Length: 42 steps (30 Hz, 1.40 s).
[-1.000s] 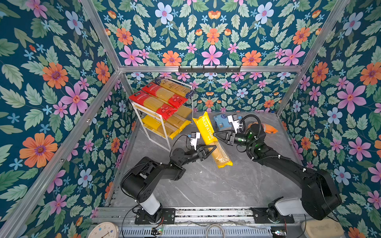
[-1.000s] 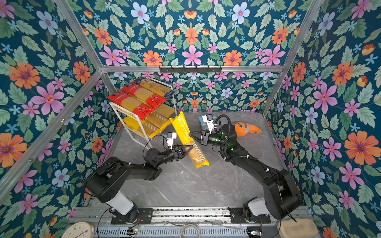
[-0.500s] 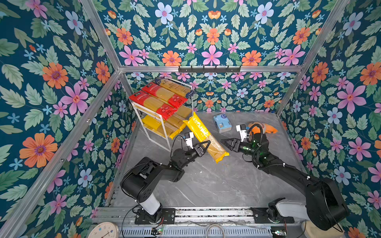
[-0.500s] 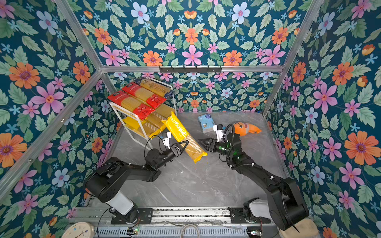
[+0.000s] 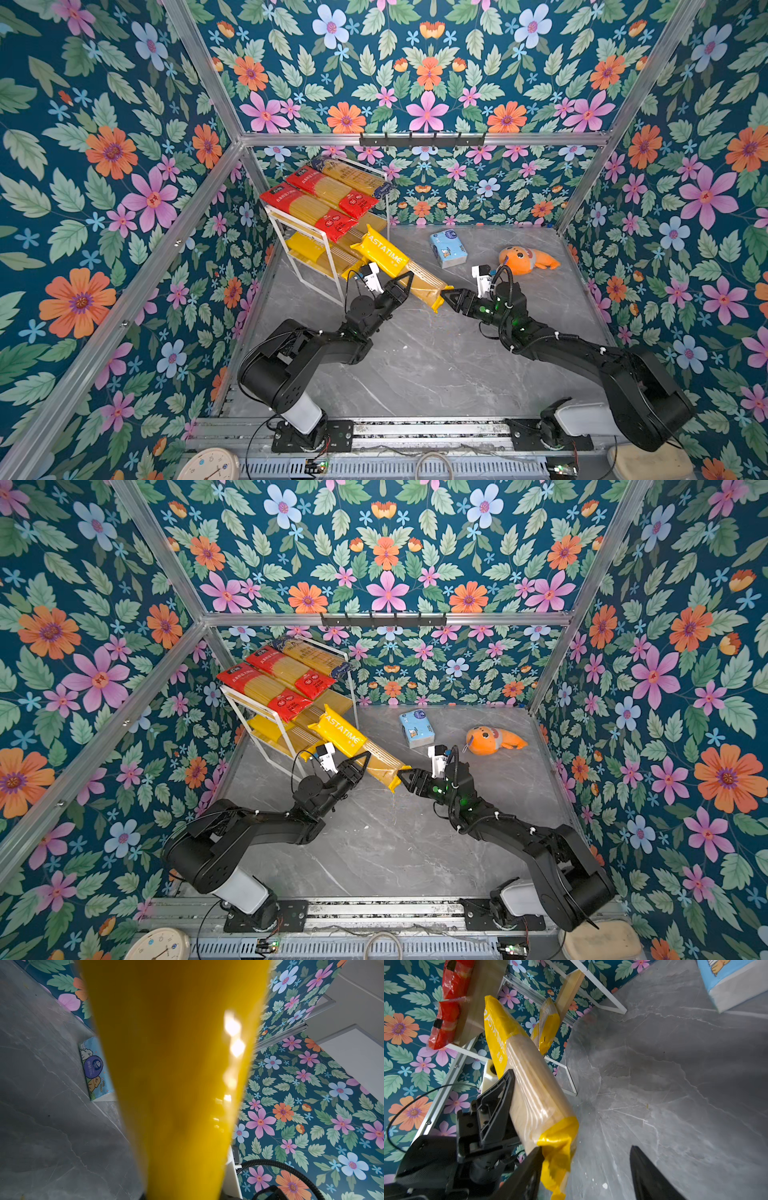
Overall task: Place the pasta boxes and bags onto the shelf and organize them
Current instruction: 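Carry the yellow pack with both grippers and insert it onto the lower tier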
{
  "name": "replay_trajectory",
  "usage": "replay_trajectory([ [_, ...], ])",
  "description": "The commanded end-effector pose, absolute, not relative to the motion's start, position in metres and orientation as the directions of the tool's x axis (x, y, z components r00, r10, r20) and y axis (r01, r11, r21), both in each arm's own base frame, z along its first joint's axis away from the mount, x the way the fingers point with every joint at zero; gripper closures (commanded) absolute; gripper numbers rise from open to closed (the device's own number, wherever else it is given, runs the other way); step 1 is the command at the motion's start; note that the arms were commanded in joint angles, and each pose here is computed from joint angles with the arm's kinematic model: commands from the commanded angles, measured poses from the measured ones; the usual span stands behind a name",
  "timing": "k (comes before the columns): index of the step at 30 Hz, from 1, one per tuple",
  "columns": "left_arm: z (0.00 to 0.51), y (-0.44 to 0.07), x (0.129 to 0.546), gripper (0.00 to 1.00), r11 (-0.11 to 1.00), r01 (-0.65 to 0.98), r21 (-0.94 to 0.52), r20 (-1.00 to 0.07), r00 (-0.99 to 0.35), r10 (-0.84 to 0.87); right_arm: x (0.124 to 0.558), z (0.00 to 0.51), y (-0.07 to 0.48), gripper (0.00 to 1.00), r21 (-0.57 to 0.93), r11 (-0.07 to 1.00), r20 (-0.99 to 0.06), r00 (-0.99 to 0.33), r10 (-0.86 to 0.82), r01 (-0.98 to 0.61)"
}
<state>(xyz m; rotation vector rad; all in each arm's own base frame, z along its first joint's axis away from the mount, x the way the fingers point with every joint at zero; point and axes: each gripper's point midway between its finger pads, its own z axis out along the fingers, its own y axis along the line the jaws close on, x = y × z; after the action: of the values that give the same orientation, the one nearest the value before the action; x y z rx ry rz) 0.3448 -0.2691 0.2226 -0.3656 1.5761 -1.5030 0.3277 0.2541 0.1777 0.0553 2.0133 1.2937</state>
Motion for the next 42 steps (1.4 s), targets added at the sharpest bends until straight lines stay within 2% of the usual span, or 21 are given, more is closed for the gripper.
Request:
replay_trajectory([
  [1,0.260,-0.268,0.338,0.75,0.138,0.453,-0.881,-0.386,-0.517,-0.764,0.340,0.210,0.268,0.32,0.821,0.411,-0.563,-0.683,0.465,-0.396],
  [5,0.264,-0.268,0.339,0.75,0.124,0.453,-0.883,-0.373,-0.515,-0.772,0.342,0.216,0.288,0.33,0.820,0.389,-0.566,-0.693,0.447,-0.419],
  [9,0.270,-0.269,0.339,0.74,0.115,0.464,-0.878,-0.372,-0.513,-0.774,0.342,0.224,0.301,0.39,0.830,0.339,-0.556,-0.696,0.455,-0.442],
  [16,0.273,-0.269,0.338,0.69,0.108,0.466,-0.878,-0.370,-0.519,-0.770,0.349,0.237,0.300,0.60,0.846,0.276,-0.530,-0.666,0.525,-0.456],
  [20,0.272,-0.268,0.337,0.60,0.120,0.465,-0.877,-0.378,-0.516,-0.769,0.351,0.242,0.299,0.73,0.851,0.252,-0.518,-0.656,0.549,-0.461],
  [24,0.267,-0.266,0.335,0.51,0.147,0.455,-0.878,-0.393,-0.512,-0.764,0.357,0.252,0.301,0.82,0.849,0.236,-0.515,-0.640,0.570,-0.473],
  [31,0.260,-0.257,0.328,0.41,0.200,0.446,-0.872,-0.427,-0.496,-0.756,0.380,0.268,0.310,0.91,0.850,0.202,-0.499,-0.621,0.604,-0.486],
  [38,0.241,-0.244,0.316,0.38,0.276,0.407,-0.871,-0.463,-0.491,-0.738,0.410,0.294,0.328,0.96,0.853,0.129,-0.462,-0.616,0.639,-0.506],
  [42,0.216,-0.231,0.309,0.37,0.372,0.356,-0.857,-0.510,-0.485,-0.711,0.434,0.302,0.341,0.97,0.855,0.103,-0.443,-0.611,0.657,-0.509],
])
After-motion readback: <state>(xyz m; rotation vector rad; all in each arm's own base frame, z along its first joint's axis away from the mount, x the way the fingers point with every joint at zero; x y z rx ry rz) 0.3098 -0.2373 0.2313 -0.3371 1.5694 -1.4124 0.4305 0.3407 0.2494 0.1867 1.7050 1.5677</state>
